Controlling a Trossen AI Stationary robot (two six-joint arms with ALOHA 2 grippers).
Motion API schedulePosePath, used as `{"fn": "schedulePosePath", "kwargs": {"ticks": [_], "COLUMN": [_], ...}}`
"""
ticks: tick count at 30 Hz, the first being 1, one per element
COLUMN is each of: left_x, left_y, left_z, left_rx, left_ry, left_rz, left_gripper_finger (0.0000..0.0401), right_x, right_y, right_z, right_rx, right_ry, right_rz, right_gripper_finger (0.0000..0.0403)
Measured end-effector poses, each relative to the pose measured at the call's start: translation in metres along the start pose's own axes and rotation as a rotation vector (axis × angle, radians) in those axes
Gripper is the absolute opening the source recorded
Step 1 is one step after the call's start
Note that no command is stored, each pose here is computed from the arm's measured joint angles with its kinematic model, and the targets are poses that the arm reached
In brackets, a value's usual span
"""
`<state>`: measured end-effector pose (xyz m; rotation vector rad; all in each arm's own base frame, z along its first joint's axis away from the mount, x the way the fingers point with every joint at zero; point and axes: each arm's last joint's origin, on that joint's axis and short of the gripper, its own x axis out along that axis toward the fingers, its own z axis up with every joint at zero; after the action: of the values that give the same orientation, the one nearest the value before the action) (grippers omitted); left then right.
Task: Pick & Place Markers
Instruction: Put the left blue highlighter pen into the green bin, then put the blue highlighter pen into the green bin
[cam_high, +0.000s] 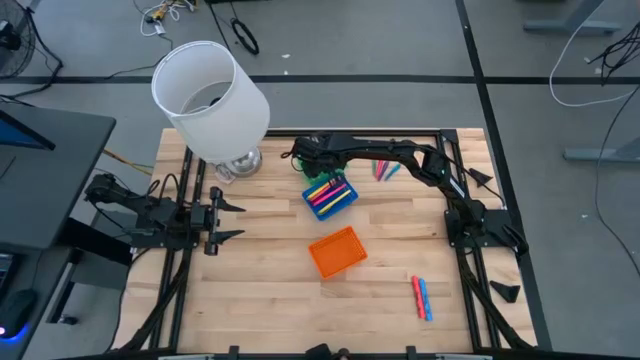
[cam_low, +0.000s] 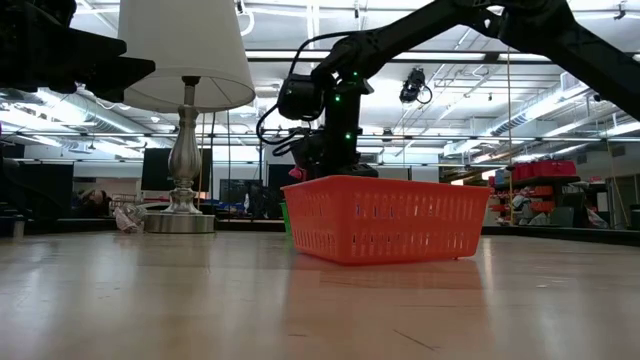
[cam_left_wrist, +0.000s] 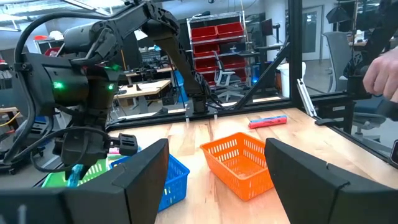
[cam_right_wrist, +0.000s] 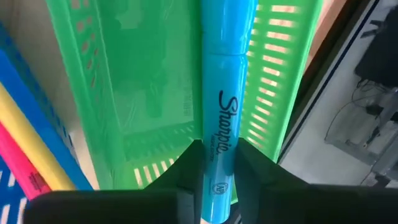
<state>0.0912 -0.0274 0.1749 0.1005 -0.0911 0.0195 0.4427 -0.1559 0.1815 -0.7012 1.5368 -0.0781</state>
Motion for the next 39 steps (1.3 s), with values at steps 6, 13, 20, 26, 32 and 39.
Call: {"fn": "schedulePosePath", "kwargs": {"ticks": [6, 13, 20, 26, 32, 39], "left_x": [0.0, 0.0, 0.0, 0.0, 0.0, 0.0], "left_y": [0.0, 0.0, 0.0, 0.0, 0.0, 0.0], "left_z": [0.0, 0.0, 0.0, 0.0, 0.0, 0.0], "left_rx": [0.0, 0.0, 0.0, 0.0, 0.0, 0.0], "left_ry": [0.0, 0.0, 0.0, 0.0, 0.001, 0.0], "left_rz": [0.0, 0.0, 0.0, 0.0, 0.0, 0.0], "left_gripper_finger": [0.0273, 0.0273, 0.0273, 0.0273, 0.0273, 0.0273], "right_x": [0.0, -0.001, -0.019, -0.046, -0.07, -0.093], "right_y": [0.002, 0.002, -0.005, -0.012, -0.016, -0.016], "right_z": [0.0, 0.0, -0.005, -0.016, -0.027, -0.036], "right_rx": [-0.008, -0.04, 0.157, 0.528, 0.936, 1.36], "right_ry": [0.011, 0.035, 0.024, -0.024, -0.081, -0.128], "right_rz": [0.012, -0.018, -0.071, -0.078, -0.04, 0.134], "right_gripper_finger": [0.0122, 0.0174, 0.0173, 0.0162, 0.0162, 0.0162]}}
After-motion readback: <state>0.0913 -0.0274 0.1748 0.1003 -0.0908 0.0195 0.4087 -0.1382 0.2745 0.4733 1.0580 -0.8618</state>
